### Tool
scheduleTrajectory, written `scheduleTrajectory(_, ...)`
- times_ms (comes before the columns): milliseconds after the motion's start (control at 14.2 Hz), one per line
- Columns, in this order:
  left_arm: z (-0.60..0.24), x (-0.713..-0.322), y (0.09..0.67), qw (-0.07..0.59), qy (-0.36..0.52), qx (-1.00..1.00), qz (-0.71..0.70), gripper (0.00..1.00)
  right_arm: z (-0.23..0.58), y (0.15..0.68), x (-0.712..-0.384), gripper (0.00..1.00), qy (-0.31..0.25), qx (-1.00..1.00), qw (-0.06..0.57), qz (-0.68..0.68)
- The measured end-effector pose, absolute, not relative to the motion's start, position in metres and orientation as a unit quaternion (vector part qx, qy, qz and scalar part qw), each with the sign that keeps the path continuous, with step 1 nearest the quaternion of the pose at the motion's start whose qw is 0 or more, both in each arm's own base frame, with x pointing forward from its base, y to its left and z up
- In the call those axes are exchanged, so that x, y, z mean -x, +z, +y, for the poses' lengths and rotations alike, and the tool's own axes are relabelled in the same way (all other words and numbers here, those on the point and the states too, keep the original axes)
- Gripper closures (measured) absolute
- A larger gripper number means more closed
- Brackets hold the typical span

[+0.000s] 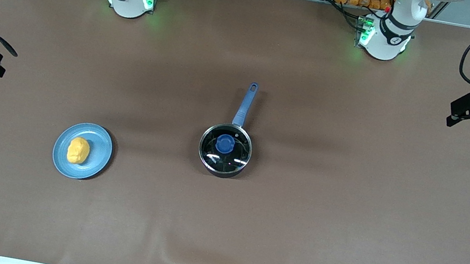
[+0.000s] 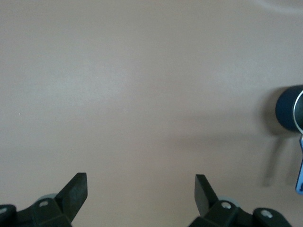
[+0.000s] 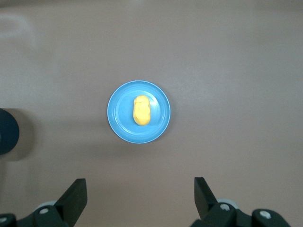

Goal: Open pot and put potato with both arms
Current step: 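Reach the right gripper to the potato while the left gripper reaches the lid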

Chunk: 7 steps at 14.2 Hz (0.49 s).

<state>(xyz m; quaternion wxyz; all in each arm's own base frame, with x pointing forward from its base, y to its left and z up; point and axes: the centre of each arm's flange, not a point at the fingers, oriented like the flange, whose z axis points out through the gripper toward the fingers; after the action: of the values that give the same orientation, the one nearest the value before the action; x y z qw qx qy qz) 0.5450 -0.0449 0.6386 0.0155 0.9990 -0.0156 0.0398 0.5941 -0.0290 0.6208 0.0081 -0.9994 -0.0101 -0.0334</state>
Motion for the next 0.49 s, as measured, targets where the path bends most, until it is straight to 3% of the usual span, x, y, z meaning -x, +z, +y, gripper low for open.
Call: scheduleTrajectory(493,-0.036,-0.547,0.644,0.016,0.051,-0.999,0.003,0.00,-0.031,0.599,-0.605,0.00,-0.035,0.999,0.009,-0.009)
